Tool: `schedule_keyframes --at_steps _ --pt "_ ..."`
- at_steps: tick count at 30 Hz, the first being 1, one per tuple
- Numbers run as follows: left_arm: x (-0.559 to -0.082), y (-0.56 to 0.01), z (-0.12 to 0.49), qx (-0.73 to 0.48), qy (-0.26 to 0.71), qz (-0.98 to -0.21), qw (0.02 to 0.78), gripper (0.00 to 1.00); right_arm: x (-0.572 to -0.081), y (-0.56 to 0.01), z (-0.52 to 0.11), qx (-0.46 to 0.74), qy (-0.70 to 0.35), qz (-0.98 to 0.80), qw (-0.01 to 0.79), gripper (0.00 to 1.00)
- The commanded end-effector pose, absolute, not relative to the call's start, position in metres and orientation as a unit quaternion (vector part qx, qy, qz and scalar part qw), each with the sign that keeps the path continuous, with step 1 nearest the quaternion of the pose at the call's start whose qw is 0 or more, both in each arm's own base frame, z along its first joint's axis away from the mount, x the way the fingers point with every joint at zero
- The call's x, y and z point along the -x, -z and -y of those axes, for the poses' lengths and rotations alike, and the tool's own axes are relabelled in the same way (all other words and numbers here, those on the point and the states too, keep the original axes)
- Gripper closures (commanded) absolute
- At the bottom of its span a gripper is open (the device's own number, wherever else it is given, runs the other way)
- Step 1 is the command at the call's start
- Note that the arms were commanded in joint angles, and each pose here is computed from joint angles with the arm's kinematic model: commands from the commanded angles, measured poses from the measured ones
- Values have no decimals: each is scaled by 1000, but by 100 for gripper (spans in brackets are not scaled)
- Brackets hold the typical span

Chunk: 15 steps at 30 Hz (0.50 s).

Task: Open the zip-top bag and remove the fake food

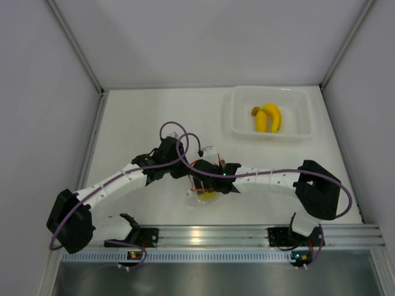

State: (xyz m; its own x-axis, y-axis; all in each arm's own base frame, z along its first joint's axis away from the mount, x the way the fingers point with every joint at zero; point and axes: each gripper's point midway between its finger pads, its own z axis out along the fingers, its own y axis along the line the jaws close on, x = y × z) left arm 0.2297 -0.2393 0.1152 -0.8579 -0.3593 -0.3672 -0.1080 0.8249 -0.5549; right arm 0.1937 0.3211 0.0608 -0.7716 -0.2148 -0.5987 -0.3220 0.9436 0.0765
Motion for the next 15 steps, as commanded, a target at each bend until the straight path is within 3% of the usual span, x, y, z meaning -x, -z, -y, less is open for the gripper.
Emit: schedule_keyframes --at_steps 1,15 --pt "-234 -125 248 118 290 -916 251 100 -187 -69 -318 150 -53 -933 324 21" --pt "-231 -123 248 118 294 -917 243 100 -163 -32 -308 219 -33 -940 258 20"
